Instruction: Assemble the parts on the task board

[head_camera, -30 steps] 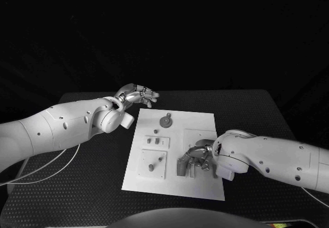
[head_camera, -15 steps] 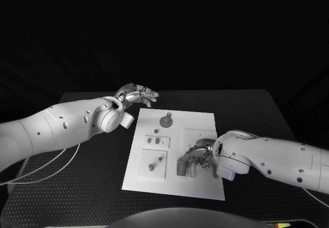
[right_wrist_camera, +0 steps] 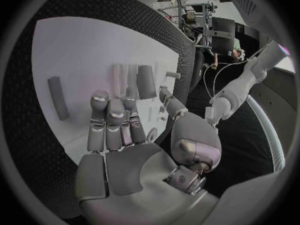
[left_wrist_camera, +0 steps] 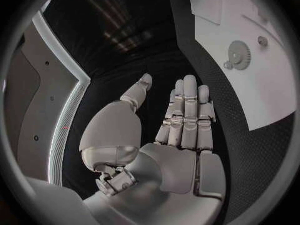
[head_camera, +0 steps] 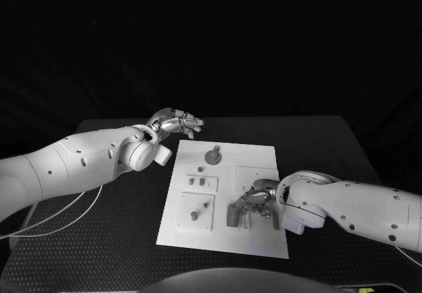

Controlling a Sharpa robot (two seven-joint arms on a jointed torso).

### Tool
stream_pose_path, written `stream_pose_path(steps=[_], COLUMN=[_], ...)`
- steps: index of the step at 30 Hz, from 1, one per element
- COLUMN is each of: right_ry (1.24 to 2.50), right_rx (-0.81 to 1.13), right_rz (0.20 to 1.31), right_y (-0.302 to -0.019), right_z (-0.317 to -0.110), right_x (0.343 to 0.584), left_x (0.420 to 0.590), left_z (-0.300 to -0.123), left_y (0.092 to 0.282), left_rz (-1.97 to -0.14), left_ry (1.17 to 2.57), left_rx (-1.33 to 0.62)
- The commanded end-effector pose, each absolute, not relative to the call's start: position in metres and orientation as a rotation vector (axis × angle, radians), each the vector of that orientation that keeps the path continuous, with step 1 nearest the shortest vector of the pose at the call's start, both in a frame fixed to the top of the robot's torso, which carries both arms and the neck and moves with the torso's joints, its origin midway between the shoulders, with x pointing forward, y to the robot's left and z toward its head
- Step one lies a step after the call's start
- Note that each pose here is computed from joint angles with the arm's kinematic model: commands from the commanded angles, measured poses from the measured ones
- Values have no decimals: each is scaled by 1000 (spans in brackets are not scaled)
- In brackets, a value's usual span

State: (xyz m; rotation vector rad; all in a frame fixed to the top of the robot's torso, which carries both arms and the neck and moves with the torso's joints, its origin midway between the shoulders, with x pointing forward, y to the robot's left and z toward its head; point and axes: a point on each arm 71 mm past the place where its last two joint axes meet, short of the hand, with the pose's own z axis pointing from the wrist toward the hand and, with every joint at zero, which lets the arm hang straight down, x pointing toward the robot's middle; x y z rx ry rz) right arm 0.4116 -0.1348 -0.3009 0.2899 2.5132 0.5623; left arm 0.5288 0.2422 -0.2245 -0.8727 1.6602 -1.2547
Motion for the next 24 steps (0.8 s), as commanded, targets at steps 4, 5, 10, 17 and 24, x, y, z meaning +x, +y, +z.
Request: stream_pose_path(steps=[4,5,10,17,24], right_ry=[2465,2460,2409,2224,1922], right_rx=[255,252,202,-7,-294], right_rz=[623,626,636,693,849], right_y=[-132,-132,-137,-153,-150], right_z=[-298,-298,-295,-275,-248], right_x=[412,412,414,423,426], left_x=[529,529,529,529,530], left_z=[-224,-224,-223,-223,-224], left_y=[241,241,241,244,245], left_rz=[-1271,-1272,-1273,-1267,-1263], left_ry=[1662,1662,1661,1657,1653], left_rx=[-870,-870,-869,-871,-871])
